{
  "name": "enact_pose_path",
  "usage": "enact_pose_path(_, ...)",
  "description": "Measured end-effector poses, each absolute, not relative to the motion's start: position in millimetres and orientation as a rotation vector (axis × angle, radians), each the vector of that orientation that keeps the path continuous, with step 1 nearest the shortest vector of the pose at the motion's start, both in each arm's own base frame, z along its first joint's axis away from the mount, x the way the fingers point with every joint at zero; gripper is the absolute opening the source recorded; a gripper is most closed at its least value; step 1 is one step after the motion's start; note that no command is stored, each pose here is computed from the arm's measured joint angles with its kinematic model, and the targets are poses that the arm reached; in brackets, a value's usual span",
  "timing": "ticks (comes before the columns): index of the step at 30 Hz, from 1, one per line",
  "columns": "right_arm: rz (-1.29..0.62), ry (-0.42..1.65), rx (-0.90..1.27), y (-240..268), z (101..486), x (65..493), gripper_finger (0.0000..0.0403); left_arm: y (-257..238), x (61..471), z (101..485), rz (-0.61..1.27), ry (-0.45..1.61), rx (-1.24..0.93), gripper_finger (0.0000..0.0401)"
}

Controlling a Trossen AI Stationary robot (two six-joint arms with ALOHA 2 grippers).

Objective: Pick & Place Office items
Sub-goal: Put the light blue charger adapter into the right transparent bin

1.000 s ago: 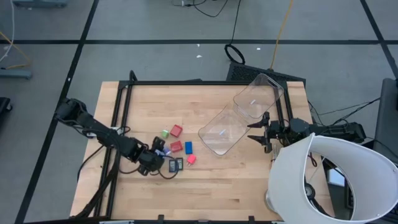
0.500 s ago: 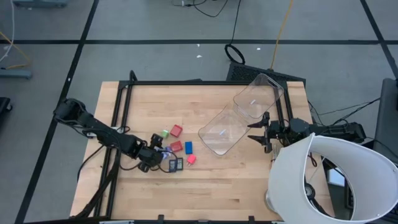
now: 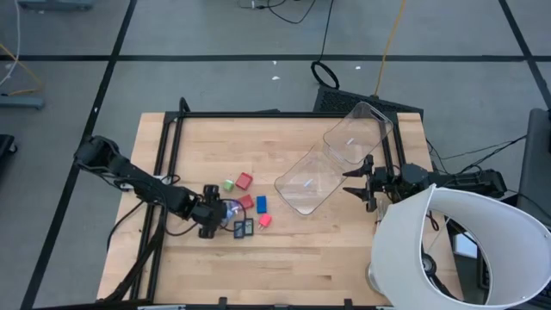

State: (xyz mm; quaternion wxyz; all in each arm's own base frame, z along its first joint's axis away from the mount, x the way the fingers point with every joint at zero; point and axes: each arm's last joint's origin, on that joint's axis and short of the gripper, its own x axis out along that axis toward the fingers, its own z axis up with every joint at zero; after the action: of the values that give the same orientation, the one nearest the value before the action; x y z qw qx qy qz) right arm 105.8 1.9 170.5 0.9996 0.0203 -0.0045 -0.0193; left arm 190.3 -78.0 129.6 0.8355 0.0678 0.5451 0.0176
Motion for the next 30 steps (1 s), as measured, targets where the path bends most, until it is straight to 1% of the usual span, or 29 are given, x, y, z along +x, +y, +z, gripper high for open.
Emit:
enact_pose_path(7, -0.039, -0.009, 0.041, 1.9, 170.5, 105.8, 0.0219, -78.5, 191.2, 129.3, 0.158, 1.133, -0.049, 0.0308)
enact_pose_path(13, -0.039, -0.009, 0.04, 1.9, 170.5, 105.8, 0.0219, -80.8, 196.3, 131.0, 0.166, 1.074, -0.117, 0.0308)
enact_pose_path(18, -0.039, -0.009, 0.041, 1.9, 170.5, 105.7, 0.0219, -83.0, 200.9, 133.6, 0.119, 1.027, -0.093, 0.0308)
enact_pose_path(22, -0.039, -0.009, 0.041, 1.9, 170.5, 105.8, 0.0219, -84.1, 201.6, 134.0, 0.052, 1.031, -0.037, 0.0308)
enact_pose_path(30, -0.038, -0.009, 0.041, 1.9, 170.5, 105.8, 0.0219, -84.0, 201.2, 134.0, -0.015, 1.037, 0.079, 0.0308)
